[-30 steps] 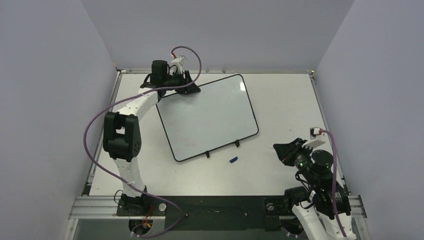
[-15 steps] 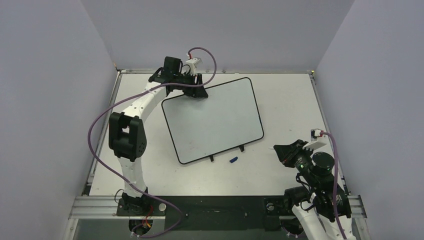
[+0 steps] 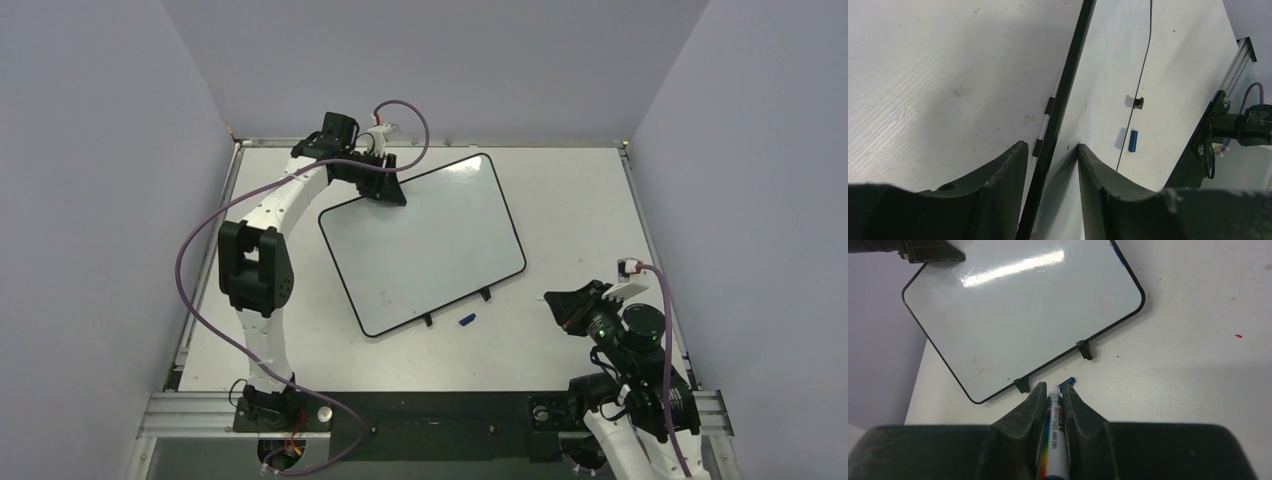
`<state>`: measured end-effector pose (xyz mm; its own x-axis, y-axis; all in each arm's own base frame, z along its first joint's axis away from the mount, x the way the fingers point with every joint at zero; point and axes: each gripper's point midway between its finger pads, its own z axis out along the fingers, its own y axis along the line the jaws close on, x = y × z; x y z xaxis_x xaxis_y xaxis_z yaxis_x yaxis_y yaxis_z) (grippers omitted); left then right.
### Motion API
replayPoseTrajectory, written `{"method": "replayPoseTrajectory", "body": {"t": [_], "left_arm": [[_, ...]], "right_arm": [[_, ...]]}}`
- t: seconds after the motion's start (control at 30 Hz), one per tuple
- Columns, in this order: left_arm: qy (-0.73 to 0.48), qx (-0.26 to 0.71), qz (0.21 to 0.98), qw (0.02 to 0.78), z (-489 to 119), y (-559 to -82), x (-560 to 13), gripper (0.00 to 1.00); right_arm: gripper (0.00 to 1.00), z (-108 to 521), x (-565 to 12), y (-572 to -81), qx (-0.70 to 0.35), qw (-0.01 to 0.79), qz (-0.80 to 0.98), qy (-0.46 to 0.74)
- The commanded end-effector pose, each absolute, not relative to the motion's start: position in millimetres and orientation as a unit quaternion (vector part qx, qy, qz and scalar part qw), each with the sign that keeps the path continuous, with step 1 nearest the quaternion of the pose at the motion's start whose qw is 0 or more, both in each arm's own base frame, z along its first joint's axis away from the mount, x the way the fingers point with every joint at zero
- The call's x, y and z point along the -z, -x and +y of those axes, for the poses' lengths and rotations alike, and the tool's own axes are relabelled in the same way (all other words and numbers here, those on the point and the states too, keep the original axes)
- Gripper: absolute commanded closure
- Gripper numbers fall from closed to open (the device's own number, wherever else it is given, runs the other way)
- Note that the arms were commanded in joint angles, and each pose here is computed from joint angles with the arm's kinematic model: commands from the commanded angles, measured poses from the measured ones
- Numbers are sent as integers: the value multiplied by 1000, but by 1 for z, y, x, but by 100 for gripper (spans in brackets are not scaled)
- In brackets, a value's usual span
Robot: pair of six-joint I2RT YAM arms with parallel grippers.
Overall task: Write a sentence on the whiteboard
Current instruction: Hold the whiteboard on the whiteboard stand, then write a sentence on the whiteboard.
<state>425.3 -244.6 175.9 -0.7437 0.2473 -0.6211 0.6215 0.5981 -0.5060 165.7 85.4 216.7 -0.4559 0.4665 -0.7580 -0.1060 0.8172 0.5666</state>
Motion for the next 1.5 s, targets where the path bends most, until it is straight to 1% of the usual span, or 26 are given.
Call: {"method": "replayPoseTrajectory", "body": {"t": [0.0,0.2,0.33,0.4,0.47,0.53,0.57,0.6,0.63,0.67,0.7,0.73,0.77,0.8,0.83,0.87,0.9,0.93,0.97,1.03,1.3,1.47], "left_arm": [[-279,361,845,278,-249,-425,-201,100],[-291,343,840,302,-256,-413,-215,100],[-286,331,837,329,-254,-411,-229,100],[-280,331,834,340,-253,-410,-238,100],[-276,328,833,349,-253,-409,-244,100],[-274,322,835,353,-252,-407,-246,100],[-276,323,834,353,-253,-403,-246,100],[-277,320,831,362,-253,-403,-250,100],[-279,320,829,364,-255,-401,-248,100],[-268,319,831,368,-255,-400,-251,100],[-266,318,831,372,-257,-401,-250,100],[-260,313,833,375,-256,-401,-251,100],[-259,312,833,377,-256,-402,-252,100],[-256,309,833,380,-256,-403,-255,100],[-254,307,834,382,-255,-404,-256,100],[-252,306,833,385,-254,-404,-259,100],[-251,305,834,385,-254,-404,-260,100],[-252,304,833,389,-253,-404,-263,100],[-252,302,834,387,-253,-404,-263,100],[-253,301,836,383,-253,-403,-264,100],[-258,300,833,388,-259,-389,-254,100],[-275,313,816,402,-263,-383,-260,100]], "right_arm": [[100,100,-225,-170,-316,516,792,-79],[100,125,-258,-176,-392,548,739,-32],[100,139,-296,-181,-446,594,670,1],[100,145,-296,-185,-463,592,660,7],[100,151,-311,-189,-481,612,628,23],[100,161,-308,-195,-491,604,627,28],[100,162,-308,-200,-484,609,628,26],[100,175,-306,-201,-492,597,633,37],[100,177,-305,-210,-473,606,638,34],[100,196,-301,-209,-470,594,650,64],[100,198,-300,-215,-452,601,657,57],[100,220,-298,-210,-448,589,666,93],[100,229,-291,-218,-429,588,680,91],[100,244,-303,-208,-436,594,666,118],[100,255,-296,-212,-426,592,673,124],[100,268,-307,-203,-438,599,655,144],[100,279,-300,-206,-431,596,661,150],[100,287,-310,-203,-433,610,645,157],[100,297,-302,-206,-426,607,650,164],[100,315,-308,-205,-431,619,633,173],[100,366,-310,-207,-443,638,596,206],[100,381,-316,-211,-436,650,582,221]]}}
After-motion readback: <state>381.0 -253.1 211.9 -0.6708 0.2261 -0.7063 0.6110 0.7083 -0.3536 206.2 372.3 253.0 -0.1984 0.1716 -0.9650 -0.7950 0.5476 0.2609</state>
